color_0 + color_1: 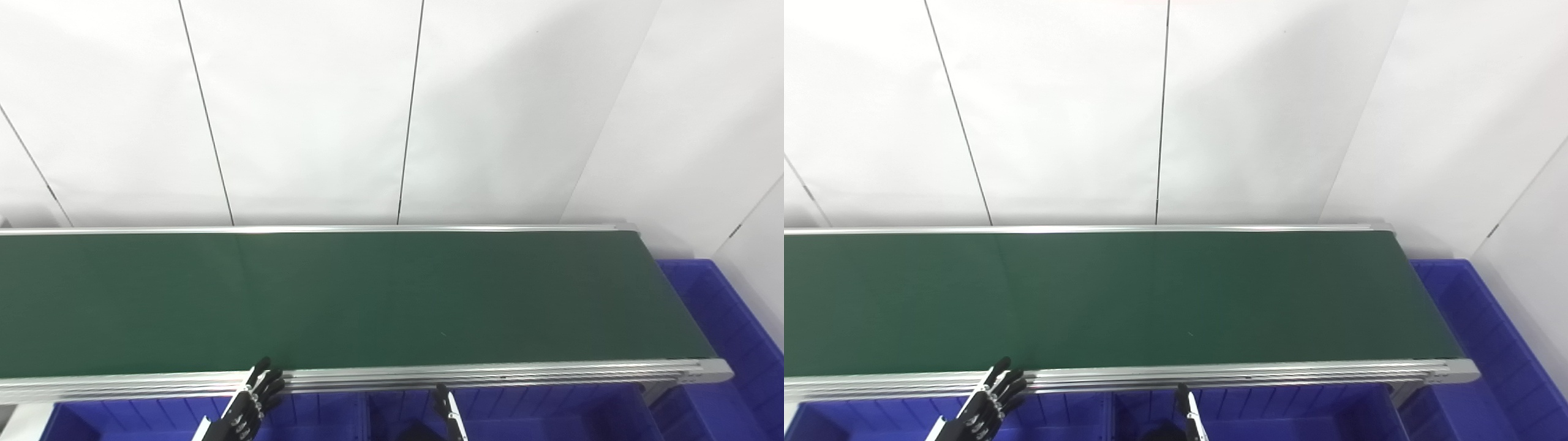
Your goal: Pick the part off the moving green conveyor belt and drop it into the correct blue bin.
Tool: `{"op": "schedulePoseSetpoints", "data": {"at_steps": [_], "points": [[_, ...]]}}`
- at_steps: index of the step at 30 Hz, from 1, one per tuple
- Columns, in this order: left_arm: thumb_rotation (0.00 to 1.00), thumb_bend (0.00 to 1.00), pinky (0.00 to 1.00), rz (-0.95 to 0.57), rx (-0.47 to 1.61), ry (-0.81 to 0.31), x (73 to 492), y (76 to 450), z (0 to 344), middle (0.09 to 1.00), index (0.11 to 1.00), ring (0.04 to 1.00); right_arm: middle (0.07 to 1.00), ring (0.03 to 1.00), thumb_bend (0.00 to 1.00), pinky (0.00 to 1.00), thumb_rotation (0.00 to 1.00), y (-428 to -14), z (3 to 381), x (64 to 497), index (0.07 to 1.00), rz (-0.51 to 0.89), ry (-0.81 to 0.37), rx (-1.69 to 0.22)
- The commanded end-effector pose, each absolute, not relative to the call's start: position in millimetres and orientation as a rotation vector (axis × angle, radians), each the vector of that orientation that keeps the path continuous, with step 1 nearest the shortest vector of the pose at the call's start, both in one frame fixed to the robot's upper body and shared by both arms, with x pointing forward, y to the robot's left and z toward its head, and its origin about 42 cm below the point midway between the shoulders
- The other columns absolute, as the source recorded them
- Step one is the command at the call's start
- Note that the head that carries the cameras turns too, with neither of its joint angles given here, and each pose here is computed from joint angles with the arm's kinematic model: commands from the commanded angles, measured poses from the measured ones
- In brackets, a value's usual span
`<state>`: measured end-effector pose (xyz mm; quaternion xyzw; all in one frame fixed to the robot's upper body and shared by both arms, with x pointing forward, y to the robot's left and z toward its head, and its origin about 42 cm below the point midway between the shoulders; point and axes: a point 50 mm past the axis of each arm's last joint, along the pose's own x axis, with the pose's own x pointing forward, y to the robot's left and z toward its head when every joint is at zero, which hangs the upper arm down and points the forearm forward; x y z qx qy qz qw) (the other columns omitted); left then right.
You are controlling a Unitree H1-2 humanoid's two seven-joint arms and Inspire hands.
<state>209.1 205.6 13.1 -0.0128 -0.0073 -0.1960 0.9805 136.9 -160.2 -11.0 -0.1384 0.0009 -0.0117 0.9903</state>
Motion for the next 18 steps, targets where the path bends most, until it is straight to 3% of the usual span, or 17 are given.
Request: {"op": "schedulePoseSetpoints", "data": {"at_steps": [1, 5, 12, 18], "points": [[0.70, 0.92, 0.89, -0.402, -0.005, -0.086, 214, 205, 25, 0.947, 0.963, 0.925, 0.952, 0.953, 0.76, 0.99, 0.71, -159, 0, 141, 1.000, -0.031, -0.066, -0.223], [0.69, 0.99, 0.90, -0.406, 0.033, -0.086, 213, 204, 27, 0.960, 0.957, 0.936, 0.958, 0.938, 0.76, 0.98, 0.71, -161, 4, 141, 1.000, -0.032, -0.074, -0.211], [0.74, 1.00, 0.94, -0.413, 0.096, -0.109, 209, 200, 35, 0.977, 0.955, 0.963, 0.967, 0.965, 0.75, 1.00, 0.74, -165, 14, 141, 1.000, -0.020, -0.080, -0.173], [0.88, 0.90, 0.99, -0.404, 0.090, -0.139, 203, 187, 43, 0.996, 0.978, 0.993, 0.964, 0.939, 0.77, 0.95, 0.77, -179, 28, 143, 1.000, -0.021, -0.109, -0.160]]}}
